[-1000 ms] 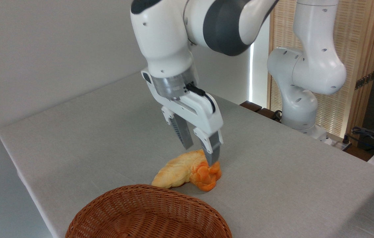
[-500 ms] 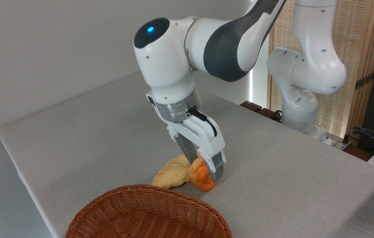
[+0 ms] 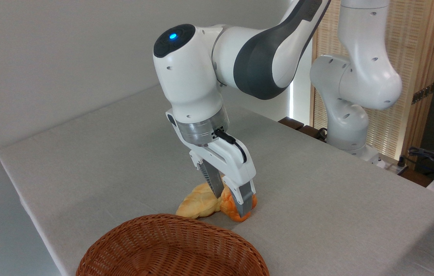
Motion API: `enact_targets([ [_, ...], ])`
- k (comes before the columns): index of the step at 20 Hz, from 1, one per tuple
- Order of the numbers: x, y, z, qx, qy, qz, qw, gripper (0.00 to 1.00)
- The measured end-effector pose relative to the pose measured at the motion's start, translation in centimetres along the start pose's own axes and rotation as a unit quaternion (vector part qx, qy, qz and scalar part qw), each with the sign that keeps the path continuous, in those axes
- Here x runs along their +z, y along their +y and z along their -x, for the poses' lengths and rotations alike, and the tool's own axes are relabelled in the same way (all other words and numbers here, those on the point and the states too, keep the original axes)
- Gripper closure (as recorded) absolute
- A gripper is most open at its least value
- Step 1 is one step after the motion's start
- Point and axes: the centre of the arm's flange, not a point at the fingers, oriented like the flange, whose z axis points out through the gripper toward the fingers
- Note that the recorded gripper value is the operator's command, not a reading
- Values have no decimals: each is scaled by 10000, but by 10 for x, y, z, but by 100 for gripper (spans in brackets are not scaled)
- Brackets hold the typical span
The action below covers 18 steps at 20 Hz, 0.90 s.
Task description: Put bread into the basket
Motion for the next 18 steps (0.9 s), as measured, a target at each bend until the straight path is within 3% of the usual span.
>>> enact_targets([
  [11,-15,-2,-3,-1,119,-109,9999,64],
  [15,-71,-8,-11,-102,757,-382,9963,63],
  [17,-95,-14,-13,-133,1062,-700,9918,62],
  [18,-105,-18,-14,-149,1223,-897,9883,55],
])
